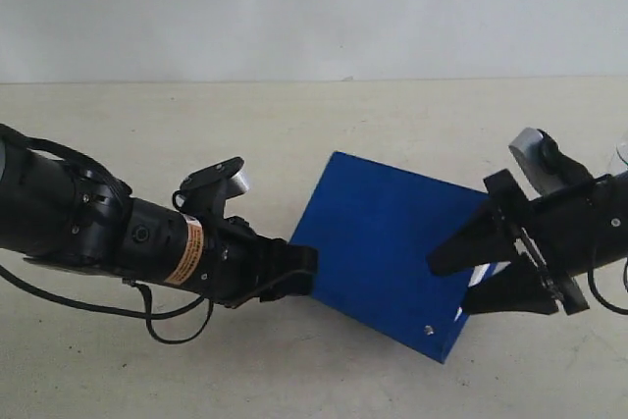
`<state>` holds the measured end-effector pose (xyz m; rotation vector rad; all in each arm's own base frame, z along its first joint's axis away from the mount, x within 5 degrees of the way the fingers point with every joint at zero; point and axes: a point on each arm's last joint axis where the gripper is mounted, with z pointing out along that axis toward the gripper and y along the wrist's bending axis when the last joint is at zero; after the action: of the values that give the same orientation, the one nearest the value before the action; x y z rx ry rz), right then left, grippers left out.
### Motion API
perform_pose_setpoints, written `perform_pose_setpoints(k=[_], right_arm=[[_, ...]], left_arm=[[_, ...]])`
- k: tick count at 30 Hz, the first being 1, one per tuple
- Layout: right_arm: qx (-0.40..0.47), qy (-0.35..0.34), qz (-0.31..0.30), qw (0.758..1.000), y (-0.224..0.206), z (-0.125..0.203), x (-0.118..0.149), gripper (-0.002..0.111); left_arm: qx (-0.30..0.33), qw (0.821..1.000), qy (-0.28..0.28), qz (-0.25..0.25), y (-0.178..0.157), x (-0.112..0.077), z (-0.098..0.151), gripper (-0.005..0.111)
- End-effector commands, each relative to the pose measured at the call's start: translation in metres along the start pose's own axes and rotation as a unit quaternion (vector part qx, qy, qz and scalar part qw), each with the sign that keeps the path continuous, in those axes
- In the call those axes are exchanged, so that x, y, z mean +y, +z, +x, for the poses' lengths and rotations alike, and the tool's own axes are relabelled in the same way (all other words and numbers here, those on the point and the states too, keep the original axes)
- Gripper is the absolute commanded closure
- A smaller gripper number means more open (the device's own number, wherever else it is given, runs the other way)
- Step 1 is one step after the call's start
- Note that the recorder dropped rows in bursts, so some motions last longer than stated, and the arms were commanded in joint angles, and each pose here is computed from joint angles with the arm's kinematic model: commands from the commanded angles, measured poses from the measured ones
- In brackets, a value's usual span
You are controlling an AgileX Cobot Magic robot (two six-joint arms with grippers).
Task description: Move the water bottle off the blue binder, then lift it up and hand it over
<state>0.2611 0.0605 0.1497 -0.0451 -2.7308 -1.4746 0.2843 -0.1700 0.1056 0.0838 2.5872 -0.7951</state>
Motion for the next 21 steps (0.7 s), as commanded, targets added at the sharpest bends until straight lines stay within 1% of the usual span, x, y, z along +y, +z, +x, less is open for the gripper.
perform_pose_setpoints(k=[1, 11, 16, 18, 21], right_arm=[[-0.014, -0.017, -0.052, 0.998, -0.001, -0.003, 0.01, 0.053], [-0.06, -0.015, 0.007, 0.998, -0.002, -0.011, 0.0, 0.053], [-0.065, -0.022, 0.009, 0.998, -0.002, -0.012, -0.001, 0.053], [-0.076, -0.021, 0.013, 0.997, -0.002, -0.014, -0.001, 0.053], [-0.089, -0.018, 0.018, 0.996, -0.002, -0.017, -0.003, 0.053]], left_arm=[[-0.015, 0.999, -0.023, -0.046, 0.0, 0.008, -0.003, 0.067], [-0.018, 0.998, -0.029, -0.046, 0.0, 0.008, -0.004, 0.067], [-0.052, 0.993, -0.062, -0.089, -0.013, 0.01, -0.013, 0.067], [-0.06, 0.993, -0.063, -0.079, -0.017, 0.006, -0.016, 0.067], [-0.06, 0.995, -0.061, -0.042, -0.018, -0.002, -0.016, 0.067]])
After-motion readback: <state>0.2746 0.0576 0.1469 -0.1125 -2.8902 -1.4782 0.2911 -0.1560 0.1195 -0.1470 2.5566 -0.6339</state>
